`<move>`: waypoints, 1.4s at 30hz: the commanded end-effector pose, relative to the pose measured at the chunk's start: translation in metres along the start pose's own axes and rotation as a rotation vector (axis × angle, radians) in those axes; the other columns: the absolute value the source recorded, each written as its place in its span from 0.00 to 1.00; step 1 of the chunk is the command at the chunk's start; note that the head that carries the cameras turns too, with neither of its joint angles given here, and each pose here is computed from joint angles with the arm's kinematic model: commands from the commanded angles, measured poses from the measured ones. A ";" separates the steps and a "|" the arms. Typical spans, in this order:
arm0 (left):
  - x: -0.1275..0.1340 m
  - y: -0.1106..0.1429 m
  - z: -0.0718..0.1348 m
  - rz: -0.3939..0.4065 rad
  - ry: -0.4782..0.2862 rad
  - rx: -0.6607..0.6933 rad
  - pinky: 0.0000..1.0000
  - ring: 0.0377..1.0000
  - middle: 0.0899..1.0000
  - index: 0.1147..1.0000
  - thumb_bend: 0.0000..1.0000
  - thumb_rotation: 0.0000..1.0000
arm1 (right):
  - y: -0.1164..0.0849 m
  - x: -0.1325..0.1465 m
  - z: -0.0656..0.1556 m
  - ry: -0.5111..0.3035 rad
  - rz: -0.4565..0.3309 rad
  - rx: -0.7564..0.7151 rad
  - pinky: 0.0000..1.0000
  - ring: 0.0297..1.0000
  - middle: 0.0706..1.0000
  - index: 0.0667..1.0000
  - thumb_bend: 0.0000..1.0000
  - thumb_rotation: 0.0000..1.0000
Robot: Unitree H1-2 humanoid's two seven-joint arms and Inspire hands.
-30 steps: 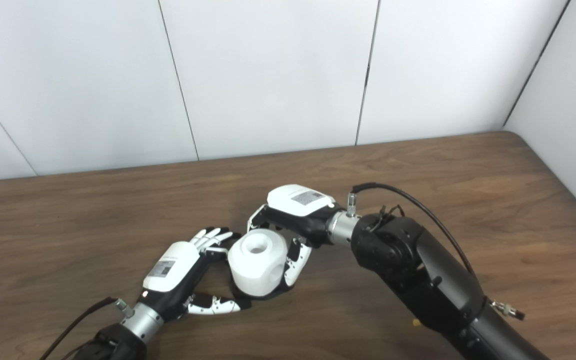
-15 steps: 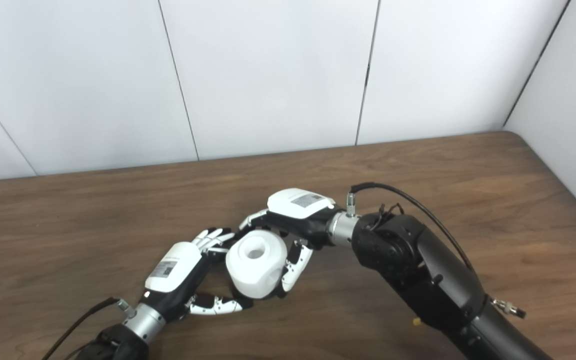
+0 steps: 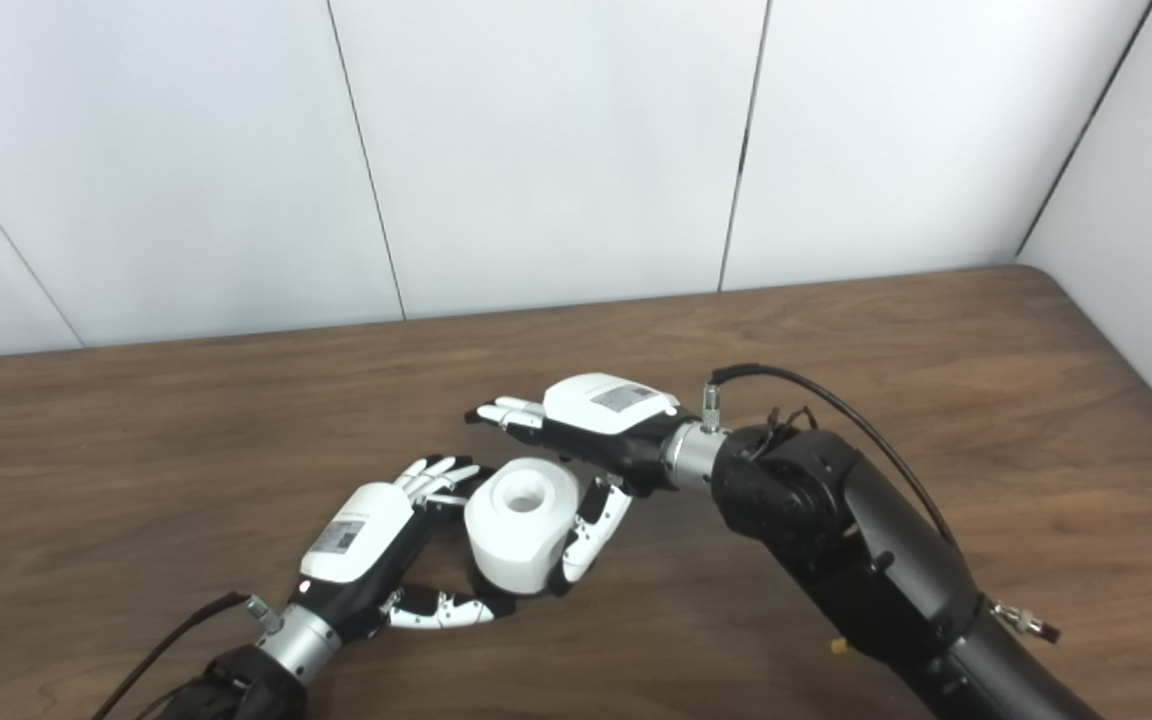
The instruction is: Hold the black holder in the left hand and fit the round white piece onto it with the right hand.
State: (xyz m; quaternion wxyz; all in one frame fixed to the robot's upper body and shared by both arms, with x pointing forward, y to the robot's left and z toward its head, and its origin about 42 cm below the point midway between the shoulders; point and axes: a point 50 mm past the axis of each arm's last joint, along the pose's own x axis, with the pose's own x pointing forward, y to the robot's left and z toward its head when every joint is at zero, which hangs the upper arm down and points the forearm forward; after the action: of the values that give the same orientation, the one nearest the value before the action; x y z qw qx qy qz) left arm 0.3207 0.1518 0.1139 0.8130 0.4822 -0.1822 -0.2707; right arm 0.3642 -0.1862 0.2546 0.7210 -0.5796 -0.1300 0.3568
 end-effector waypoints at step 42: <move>-0.036 -0.061 -0.014 -0.337 0.107 0.045 0.97 0.93 0.88 0.42 0.52 0.06 | -0.088 -0.078 -0.042 0.120 -0.723 0.320 0.60 0.73 0.81 0.82 0.77 0.07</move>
State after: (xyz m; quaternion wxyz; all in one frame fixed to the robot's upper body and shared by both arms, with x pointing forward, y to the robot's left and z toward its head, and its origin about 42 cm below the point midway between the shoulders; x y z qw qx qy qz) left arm 0.3216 0.1506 0.1137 0.8123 0.4827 -0.1827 -0.2717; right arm 0.3657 -0.2679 0.3191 0.8896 -0.4091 -0.1736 0.1058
